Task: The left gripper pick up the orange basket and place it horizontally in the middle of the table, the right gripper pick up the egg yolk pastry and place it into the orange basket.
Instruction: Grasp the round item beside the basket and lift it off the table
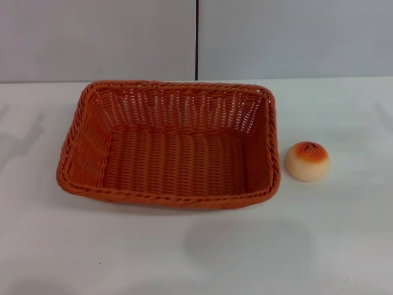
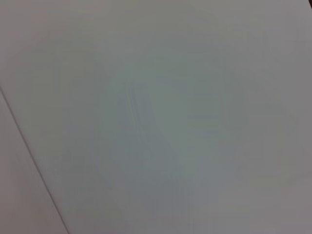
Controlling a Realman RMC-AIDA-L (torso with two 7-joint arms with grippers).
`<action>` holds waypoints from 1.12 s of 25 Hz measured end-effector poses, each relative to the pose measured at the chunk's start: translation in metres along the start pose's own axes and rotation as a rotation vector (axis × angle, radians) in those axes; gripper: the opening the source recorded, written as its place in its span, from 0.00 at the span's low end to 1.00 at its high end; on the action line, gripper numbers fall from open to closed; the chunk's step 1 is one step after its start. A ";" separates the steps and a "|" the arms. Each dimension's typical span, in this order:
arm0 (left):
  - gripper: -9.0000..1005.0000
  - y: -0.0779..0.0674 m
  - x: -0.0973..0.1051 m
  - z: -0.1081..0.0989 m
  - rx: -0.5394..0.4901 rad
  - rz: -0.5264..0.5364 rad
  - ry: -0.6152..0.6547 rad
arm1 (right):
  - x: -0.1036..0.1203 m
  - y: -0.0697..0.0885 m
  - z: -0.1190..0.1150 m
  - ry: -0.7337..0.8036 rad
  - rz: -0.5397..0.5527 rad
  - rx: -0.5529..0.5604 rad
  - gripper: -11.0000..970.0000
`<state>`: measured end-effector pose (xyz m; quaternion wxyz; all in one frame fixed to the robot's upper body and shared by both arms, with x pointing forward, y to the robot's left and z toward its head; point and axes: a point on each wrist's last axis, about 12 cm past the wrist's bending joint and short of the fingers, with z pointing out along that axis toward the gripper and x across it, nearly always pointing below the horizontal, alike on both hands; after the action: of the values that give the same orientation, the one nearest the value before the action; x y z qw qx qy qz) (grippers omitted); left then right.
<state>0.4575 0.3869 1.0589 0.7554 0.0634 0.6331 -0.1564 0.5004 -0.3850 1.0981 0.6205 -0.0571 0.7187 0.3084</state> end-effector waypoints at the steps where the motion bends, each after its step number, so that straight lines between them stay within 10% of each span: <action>1: 0.83 -0.001 0.001 -0.001 -0.006 -0.004 -0.010 | -0.006 -0.001 -0.001 0.030 0.013 0.005 0.64; 13: 0.83 -0.013 0.016 -0.032 -0.052 -0.010 0.007 | -0.089 -0.011 0.009 0.600 0.145 0.241 0.64; 28: 0.83 -0.015 0.016 -0.034 -0.047 0.002 0.003 | -0.083 0.031 0.079 0.956 0.145 0.158 0.64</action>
<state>0.4237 0.3802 1.0385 0.7561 0.0464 0.6375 -0.1404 0.5721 -0.3444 1.1830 0.2005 -0.0948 0.9464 0.2348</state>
